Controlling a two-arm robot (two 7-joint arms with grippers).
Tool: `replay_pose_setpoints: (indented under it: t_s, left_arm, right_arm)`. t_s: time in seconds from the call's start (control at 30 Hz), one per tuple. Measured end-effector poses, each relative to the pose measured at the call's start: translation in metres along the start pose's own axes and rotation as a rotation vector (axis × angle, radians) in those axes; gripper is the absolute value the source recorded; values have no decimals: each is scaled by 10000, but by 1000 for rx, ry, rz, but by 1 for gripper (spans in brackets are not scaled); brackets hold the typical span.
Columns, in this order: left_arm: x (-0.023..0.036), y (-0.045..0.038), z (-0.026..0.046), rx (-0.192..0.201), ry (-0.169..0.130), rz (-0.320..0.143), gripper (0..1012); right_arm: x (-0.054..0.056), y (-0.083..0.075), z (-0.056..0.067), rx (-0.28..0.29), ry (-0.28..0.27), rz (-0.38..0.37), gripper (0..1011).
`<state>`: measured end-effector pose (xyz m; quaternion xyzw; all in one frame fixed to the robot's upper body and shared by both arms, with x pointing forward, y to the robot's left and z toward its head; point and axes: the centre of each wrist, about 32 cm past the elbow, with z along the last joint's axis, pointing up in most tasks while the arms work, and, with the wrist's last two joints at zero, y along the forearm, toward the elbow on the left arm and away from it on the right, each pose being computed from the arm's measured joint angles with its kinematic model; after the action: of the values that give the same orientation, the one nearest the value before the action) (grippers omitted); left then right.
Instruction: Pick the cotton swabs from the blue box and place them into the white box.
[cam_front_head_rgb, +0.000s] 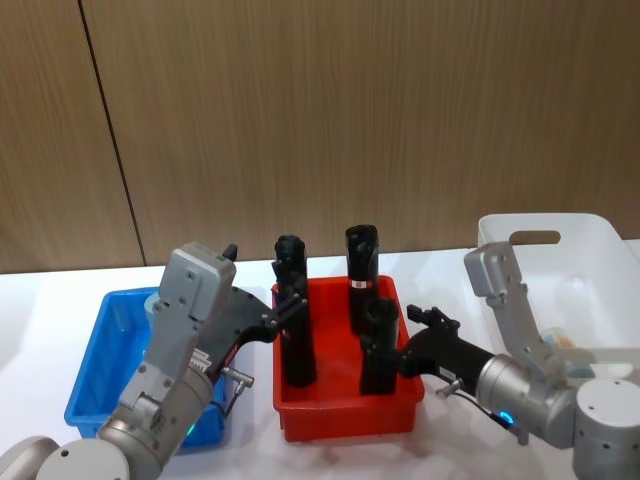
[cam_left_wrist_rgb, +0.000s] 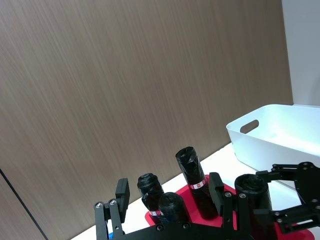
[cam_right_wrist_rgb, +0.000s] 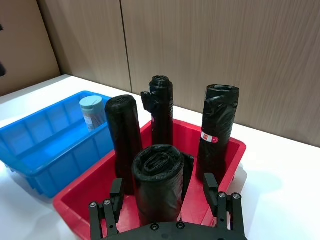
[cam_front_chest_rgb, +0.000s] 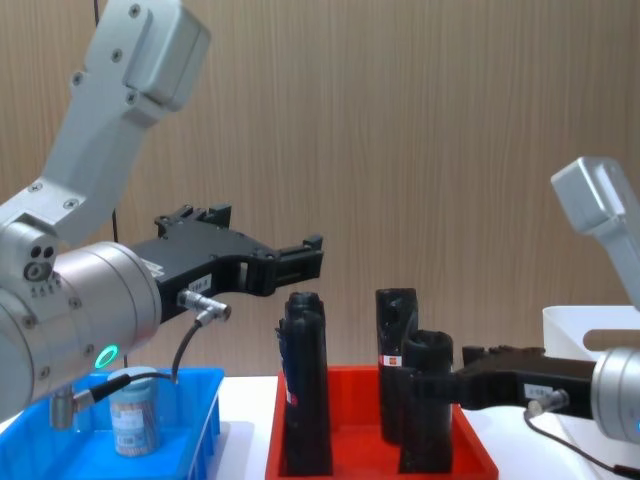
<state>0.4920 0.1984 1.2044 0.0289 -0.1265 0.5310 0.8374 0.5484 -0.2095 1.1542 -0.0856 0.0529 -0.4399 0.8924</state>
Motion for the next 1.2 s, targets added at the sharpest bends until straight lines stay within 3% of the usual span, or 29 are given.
replay_pose_setpoints:
  t_s: [0.23,0.5,0.57,0.8,1.2]
  left_arm:
    - [0,0,0,0,0,0,1004]
    - [0,0,0,0,0,0,1004]
    - [0,0,0,0,0,0,1004]
    - [0,0,0,0,0,0,1004]
    - [0,0,0,0,0,0,1004]
  right_arm:
    - [20,91,15,-2,1,-4,1000]
    - [25,158,36,-5,5,-2,834]
    - [24,175,44,-6,4,-1,730]
    - [21,192,59,-7,-1,-1,522]
    - [-9,178,156,12,-12,4,437]
